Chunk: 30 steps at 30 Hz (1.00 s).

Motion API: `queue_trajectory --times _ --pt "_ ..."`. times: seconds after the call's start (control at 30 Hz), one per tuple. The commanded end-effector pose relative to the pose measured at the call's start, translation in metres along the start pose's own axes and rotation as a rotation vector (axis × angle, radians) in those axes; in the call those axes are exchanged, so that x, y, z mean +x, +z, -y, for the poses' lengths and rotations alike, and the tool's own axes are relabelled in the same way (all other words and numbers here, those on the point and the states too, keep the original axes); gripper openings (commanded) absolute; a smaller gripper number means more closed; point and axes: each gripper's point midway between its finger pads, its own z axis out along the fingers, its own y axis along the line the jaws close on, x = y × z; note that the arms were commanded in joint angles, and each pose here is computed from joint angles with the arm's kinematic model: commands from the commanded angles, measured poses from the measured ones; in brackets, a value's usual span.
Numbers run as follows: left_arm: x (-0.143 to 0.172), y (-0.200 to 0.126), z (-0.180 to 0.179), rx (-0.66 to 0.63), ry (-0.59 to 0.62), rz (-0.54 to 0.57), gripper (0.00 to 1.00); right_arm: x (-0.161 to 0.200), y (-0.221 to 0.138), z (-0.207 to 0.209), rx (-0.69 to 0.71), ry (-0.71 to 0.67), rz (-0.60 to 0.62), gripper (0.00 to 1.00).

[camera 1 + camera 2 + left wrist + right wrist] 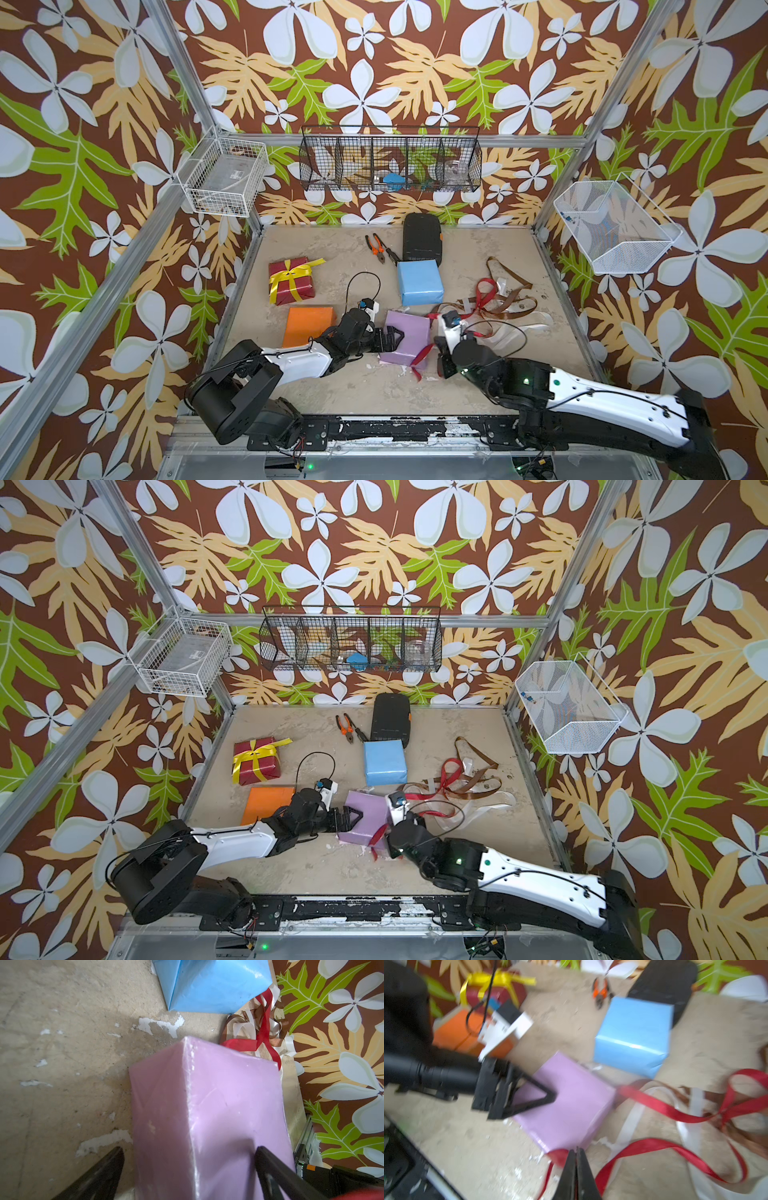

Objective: Untie the ribbon bows on the gift boxes
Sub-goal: Pick up the ribbon at the center of the board, then place the ribbon at the center of the board.

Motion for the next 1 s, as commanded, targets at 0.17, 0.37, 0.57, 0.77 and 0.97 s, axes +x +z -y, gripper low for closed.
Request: queue_trajectory --times 0.17,0.37,0.57,0.77,0.97 --pt "0.027 -0.001 -0.030 -0.118 -0.003 -0.098 1.00 -0.051 0.005 0.095 0.273 0.063 0.130 0.00" --pt "0.025 -0.001 -0.028 -0.112 0.000 -0.091 1.00 -0.059 0.033 0.168 0.474 0.105 0.086 0.00" --pt "0.021 -0.003 -0.022 -0.104 0.010 -0.092 1.00 -0.035 0.084 0.230 0.517 0.241 -0.157 0.73" --pt "0.010 -0.010 -0.009 -0.071 0.010 -0.064 1.00 -0.034 0.097 0.208 0.400 0.257 -0.216 1.00" --pt "0.003 -0.018 0.007 -0.017 0.018 -0.048 1.00 -0.025 0.075 0.121 0.022 0.254 -0.171 0.96"
